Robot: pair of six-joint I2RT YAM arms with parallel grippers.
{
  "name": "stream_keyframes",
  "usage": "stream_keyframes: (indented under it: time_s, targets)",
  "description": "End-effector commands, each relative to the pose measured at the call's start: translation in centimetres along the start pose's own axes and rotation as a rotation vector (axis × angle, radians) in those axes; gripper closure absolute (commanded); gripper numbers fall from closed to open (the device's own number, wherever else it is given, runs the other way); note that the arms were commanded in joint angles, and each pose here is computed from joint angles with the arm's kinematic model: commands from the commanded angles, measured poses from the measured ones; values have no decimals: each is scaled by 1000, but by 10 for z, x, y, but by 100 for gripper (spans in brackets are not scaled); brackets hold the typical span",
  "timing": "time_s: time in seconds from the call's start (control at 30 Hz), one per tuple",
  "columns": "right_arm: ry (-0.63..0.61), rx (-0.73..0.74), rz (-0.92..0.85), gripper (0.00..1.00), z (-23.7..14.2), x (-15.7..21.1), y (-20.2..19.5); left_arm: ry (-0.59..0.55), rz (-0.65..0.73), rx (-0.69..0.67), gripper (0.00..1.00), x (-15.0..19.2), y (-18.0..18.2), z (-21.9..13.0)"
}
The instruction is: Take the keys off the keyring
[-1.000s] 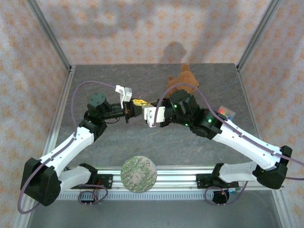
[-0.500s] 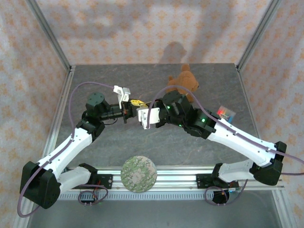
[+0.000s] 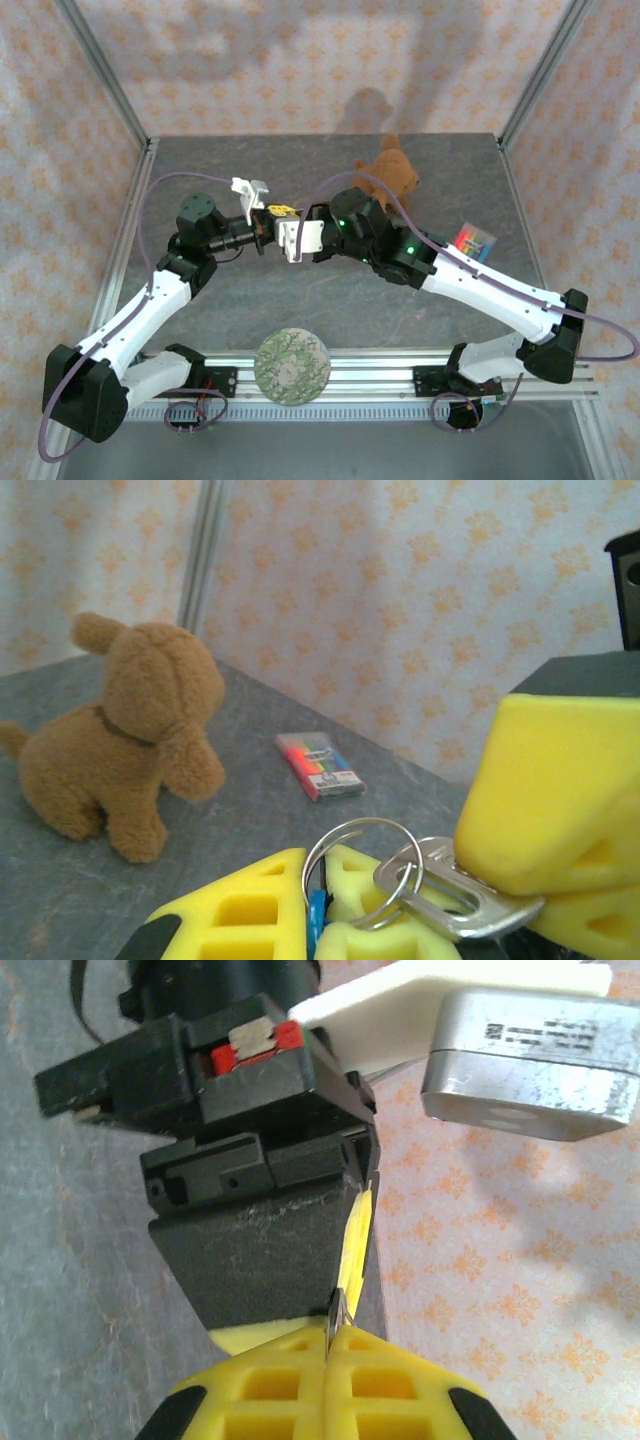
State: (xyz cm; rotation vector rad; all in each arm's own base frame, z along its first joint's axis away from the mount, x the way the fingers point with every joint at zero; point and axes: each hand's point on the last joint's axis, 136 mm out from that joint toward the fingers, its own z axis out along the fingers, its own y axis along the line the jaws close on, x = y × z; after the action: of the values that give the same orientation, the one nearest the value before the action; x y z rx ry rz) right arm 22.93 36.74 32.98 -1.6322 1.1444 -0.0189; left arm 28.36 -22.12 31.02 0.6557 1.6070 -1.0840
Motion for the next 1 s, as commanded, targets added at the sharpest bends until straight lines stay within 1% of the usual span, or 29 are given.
stream_keyframes:
  time_s: [0.0,0.1,0.27,0.3,0.33,0.4,0.43,0.5,0.67,0.73,0.77,0.83,0.97]
  targets:
    - [-139,-529,61,100,15,-31,148,-270,191,-46,100,-81,-19,-15]
    - [-131,-469,137,100,28,-34,139,-278,195,-51,100,-83,-20,-18]
    - [-105,-274,296,100,46,-37,101,-286,185,-82,100,-78,-16,-22]
    - [-103,-248,325,100,47,-37,93,-287,181,-88,99,-76,-15,-22]
    - [-100,-204,362,100,49,-36,83,-292,176,-97,94,-75,-14,-24]
    - [-108,-149,414,100,48,-35,67,-303,176,-102,88,-74,-15,-26]
    - [-114,-115,445,100,47,-35,58,-308,176,-108,83,-73,-15,-28]
    - [-134,-87,500,100,44,-34,44,-317,173,-127,75,-71,-13,-31]
    - [-150,8,623,100,35,-22,11,-325,163,-179,48,-68,-8,-37]
    - [-157,49,664,100,30,-15,0,-318,164,-190,40,-65,-7,-38]
    - [-159,58,676,100,28,-12,-3,-317,163,-197,38,-64,-7,-39]
    - [-161,72,694,100,24,-8,-7,-316,162,-207,35,-61,-6,-41]
    - [-172,92,757,100,15,-1,-18,-319,156,-221,33,-56,-5,-45]
